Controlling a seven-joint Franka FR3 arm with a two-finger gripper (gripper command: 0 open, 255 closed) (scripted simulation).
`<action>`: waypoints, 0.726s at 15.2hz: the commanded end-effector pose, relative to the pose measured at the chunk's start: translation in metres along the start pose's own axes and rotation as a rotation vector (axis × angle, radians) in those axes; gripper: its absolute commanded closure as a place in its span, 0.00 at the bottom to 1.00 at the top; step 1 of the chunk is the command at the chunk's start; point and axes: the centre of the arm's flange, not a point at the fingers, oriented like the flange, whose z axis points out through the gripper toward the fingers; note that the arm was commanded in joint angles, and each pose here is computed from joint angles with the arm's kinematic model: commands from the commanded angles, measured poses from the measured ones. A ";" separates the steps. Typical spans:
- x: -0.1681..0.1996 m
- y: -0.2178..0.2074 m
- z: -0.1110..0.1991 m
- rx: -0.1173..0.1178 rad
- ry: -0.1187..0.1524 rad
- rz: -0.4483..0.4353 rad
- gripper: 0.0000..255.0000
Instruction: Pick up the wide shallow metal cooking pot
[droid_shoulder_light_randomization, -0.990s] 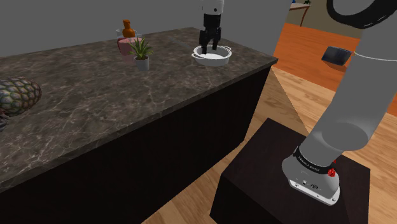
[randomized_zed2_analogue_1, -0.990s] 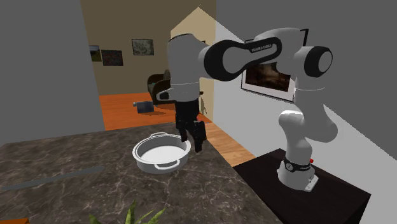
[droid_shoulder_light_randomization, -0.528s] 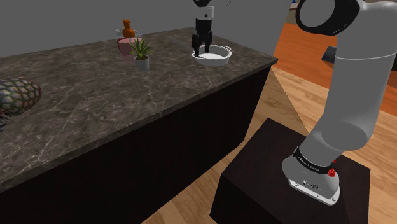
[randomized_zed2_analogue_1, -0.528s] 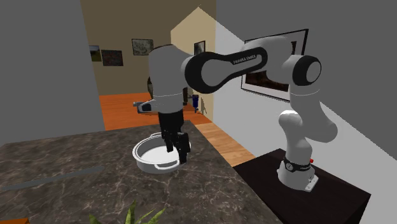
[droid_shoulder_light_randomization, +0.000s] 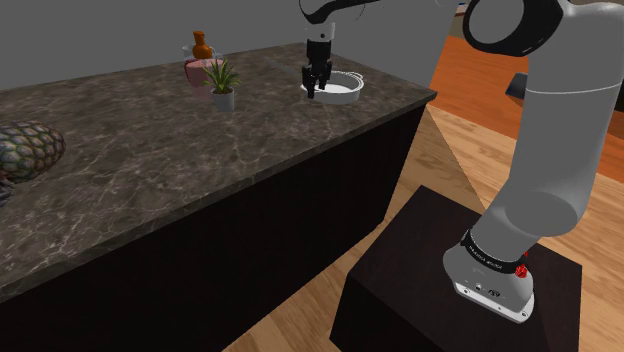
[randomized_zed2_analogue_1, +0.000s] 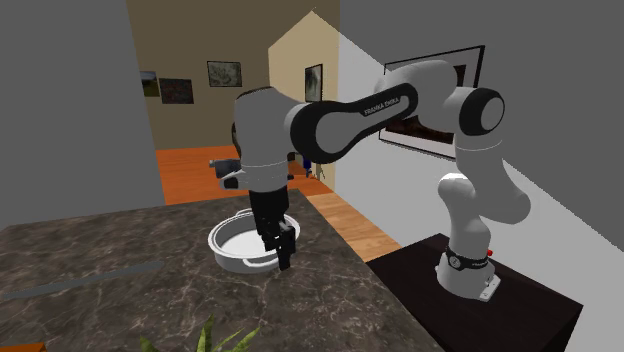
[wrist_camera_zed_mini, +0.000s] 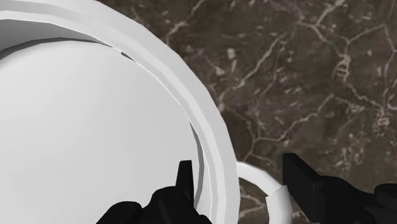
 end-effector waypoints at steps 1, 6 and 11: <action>0.000 0.001 0.001 0.000 -0.001 0.001 1.00; 0.000 0.001 0.001 0.000 -0.001 0.001 1.00; -0.001 0.000 -0.015 0.000 -0.001 0.001 1.00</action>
